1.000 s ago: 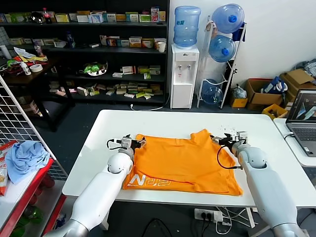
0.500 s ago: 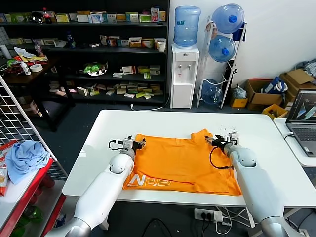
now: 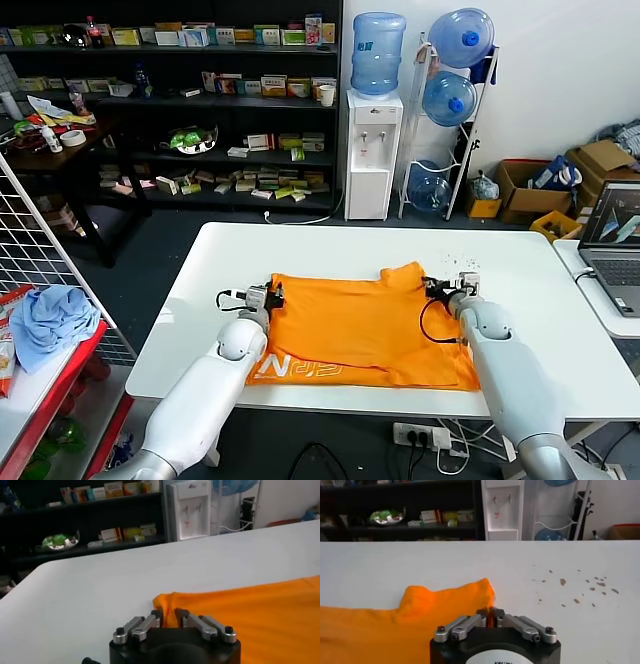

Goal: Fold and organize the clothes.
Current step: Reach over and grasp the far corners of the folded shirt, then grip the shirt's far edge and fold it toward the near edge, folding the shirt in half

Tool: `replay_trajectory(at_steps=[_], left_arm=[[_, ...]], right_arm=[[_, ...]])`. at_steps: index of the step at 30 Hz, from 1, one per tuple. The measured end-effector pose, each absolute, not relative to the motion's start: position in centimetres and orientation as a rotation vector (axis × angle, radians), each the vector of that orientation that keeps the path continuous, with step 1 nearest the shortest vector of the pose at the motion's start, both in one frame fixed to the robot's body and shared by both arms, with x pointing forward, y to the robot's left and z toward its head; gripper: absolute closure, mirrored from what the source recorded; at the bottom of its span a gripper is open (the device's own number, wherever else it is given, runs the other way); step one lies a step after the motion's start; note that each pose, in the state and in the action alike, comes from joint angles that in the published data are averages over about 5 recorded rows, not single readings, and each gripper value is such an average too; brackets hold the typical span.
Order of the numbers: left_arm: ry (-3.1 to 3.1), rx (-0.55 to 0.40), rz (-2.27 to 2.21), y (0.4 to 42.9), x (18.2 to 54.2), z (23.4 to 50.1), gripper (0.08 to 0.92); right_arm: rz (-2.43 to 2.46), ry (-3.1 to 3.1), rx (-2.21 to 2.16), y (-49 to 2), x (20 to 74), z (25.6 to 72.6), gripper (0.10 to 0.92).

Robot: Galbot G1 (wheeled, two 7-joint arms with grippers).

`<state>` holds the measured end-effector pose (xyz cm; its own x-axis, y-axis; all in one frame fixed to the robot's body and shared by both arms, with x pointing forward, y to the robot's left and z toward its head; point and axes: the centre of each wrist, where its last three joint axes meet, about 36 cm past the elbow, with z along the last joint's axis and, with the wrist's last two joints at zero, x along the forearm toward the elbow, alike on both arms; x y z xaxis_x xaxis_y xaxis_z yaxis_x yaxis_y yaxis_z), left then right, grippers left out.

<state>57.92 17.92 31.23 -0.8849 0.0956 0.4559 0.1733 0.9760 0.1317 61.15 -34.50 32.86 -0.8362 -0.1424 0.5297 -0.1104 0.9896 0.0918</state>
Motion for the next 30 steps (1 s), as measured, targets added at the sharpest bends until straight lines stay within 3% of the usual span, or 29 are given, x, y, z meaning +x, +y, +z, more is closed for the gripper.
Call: replay_trajectory(at_steps=[4, 7, 20, 30], left_arm=[[-2.669, -0.189, -0.243, 18.2, 57.2, 31.2, 0.876], [-2.681, -0.187, -0.257, 18.5, 56.7, 31.2, 0.910], [-2.781, -0.170, -0.308, 21.2, 52.5, 33.7, 0.910], [-2.796, -0.198, -0.310, 21.8, 45.5, 34.7, 0.910]], right_arm=[[-0.078, -2.575, 0.171, -34.5, 60.8, 32.8, 0.898], [-0.073, -2.583, 0.170, -34.4, 60.4, 33.0, 0.898], [0.024, -2.665, 0.192, -34.5, 54.5, 36.2, 0.898], [0.168, -2.660, 0.215, -34.5, 46.5, 37.9, 0.898]])
